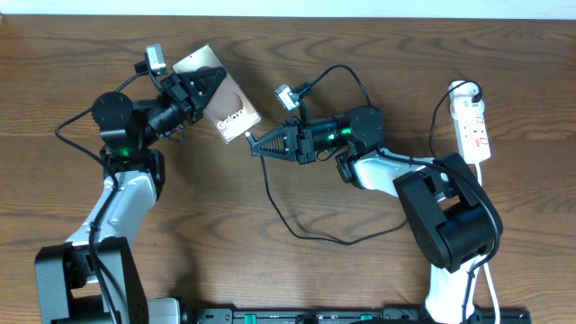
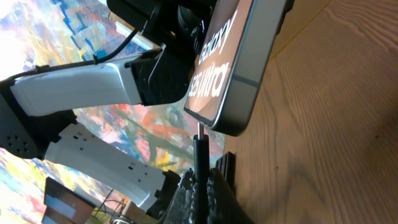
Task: Plug charger to phone and switch on socket
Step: 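Push the connector into the phone's charging port with the right gripper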
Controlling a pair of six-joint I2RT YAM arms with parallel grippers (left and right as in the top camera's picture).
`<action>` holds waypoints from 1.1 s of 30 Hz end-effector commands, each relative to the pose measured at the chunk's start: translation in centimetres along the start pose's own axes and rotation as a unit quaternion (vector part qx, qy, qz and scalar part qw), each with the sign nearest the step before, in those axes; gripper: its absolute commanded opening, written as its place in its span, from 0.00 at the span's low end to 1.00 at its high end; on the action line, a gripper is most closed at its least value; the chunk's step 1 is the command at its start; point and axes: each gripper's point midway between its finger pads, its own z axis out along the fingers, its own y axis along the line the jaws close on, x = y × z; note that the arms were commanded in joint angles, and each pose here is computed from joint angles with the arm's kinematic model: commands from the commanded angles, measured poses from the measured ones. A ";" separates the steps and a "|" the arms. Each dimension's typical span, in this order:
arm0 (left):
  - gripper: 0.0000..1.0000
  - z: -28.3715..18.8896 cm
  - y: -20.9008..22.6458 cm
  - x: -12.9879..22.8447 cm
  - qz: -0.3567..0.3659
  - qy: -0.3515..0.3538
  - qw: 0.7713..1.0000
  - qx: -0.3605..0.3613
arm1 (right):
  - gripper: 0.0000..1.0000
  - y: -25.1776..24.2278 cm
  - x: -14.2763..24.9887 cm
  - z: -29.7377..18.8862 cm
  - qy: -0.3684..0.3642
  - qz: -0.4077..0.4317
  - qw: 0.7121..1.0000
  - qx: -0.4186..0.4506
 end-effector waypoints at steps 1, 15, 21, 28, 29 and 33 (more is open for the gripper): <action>0.07 0.6 -1.8 0.6 0.026 0.017 0.999 0.019 | 0.01 0.2 -0.8 0.2 -0.019 0.003 1.000 0.002; 0.07 0.6 -1.8 0.9 0.026 0.027 0.999 0.021 | 0.01 0.2 -0.9 0.2 -0.020 0.017 1.000 0.002; 0.07 0.6 -1.9 1.2 0.030 0.034 0.999 0.022 | 0.01 0.1 -1.3 0.1 -0.031 0.029 0.999 0.004; 0.07 0.5 -2.0 1.9 0.049 0.053 0.997 0.027 | 0.01 0.0 -1.5 0.1 -0.037 0.048 0.998 0.005; 0.07 0.5 -2.0 2.0 0.049 0.057 0.997 0.028 | 0.01 0.0 -1.6 0.0 -0.039 0.050 0.998 0.006; 0.07 0.5 -2.1 2.2 0.049 0.064 0.996 0.029 | 0.01 -0.1 -1.8 -0.3 -0.043 0.060 0.997 0.008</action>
